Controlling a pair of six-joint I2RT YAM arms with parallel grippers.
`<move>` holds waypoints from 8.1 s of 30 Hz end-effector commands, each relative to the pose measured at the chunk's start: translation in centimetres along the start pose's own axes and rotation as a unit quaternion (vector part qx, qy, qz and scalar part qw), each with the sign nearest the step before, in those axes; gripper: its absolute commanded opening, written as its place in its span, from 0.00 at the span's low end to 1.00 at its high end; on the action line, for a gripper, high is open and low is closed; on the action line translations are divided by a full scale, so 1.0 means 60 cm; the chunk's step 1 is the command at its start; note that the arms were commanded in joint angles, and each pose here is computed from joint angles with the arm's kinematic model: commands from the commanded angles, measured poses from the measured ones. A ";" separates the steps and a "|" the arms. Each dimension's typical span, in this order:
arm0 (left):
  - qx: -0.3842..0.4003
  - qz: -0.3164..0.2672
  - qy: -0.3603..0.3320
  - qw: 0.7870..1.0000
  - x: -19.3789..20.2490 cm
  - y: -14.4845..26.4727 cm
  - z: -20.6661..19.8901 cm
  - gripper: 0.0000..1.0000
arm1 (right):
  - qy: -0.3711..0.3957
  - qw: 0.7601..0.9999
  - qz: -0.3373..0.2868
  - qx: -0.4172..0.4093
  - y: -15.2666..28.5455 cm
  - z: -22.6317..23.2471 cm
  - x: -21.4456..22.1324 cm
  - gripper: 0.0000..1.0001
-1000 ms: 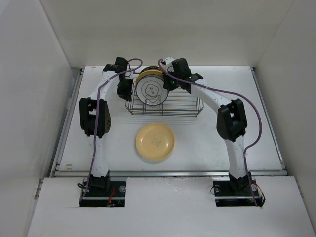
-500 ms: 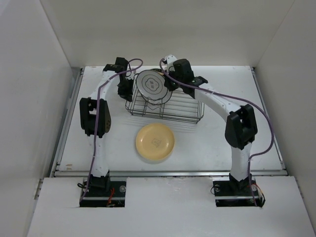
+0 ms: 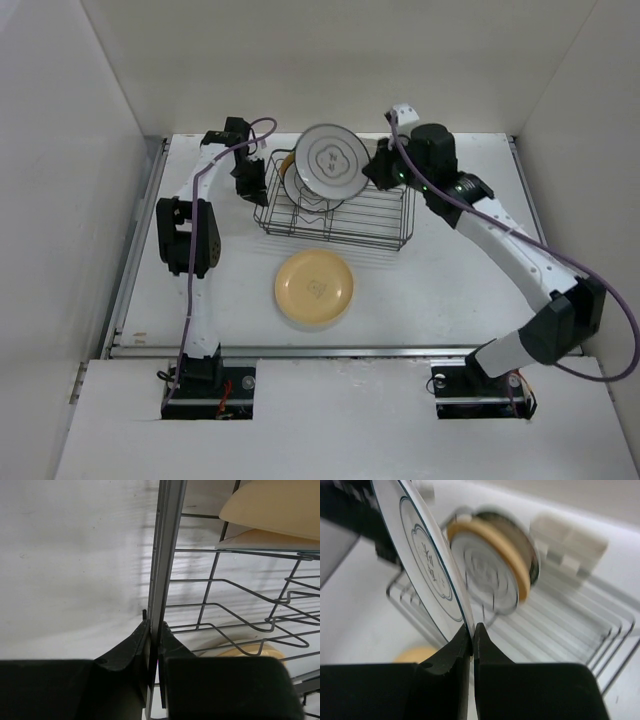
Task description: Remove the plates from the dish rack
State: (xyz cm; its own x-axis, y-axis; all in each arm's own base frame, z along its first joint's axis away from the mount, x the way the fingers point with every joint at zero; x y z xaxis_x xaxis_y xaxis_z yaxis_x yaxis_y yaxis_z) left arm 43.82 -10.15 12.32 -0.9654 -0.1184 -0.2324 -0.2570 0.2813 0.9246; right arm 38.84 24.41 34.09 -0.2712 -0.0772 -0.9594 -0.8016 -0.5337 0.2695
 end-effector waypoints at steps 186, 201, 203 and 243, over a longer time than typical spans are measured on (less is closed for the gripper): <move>-0.038 0.014 -0.007 0.999 -0.014 0.013 0.028 0.00 | -0.434 0.831 0.228 0.265 0.300 -0.116 0.468 0.06; -0.026 0.008 -0.041 0.999 -0.013 0.028 0.023 0.01 | -0.363 0.893 0.128 0.232 0.273 -0.127 0.326 0.87; -0.026 0.008 -0.050 0.998 -0.013 0.028 0.024 0.03 | -0.316 0.919 0.112 0.208 0.250 -0.129 0.288 0.86; 0.010 0.054 0.040 0.998 -0.006 -0.002 0.015 0.00 | 0.057 0.975 -0.170 0.129 -0.202 -0.043 -0.149 0.00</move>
State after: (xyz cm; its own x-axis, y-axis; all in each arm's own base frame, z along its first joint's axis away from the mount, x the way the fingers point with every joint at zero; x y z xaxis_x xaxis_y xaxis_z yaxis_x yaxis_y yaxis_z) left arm 46.30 -7.42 11.63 -0.9654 -0.0243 -0.2597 -0.2593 0.1976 0.9454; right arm 53.47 30.67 22.70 -0.2241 -0.3874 -0.8942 -0.8464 -0.3776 0.3756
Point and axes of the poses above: each gripper's point midway between its finger pads, its own y axis back along the fingers, its own z axis along the line the jaws close on, x = y × z, the point moved 3 cm from there along y, back along the fingers, and after that the axes turned 5 degrees about y, right-handed, at the moved point
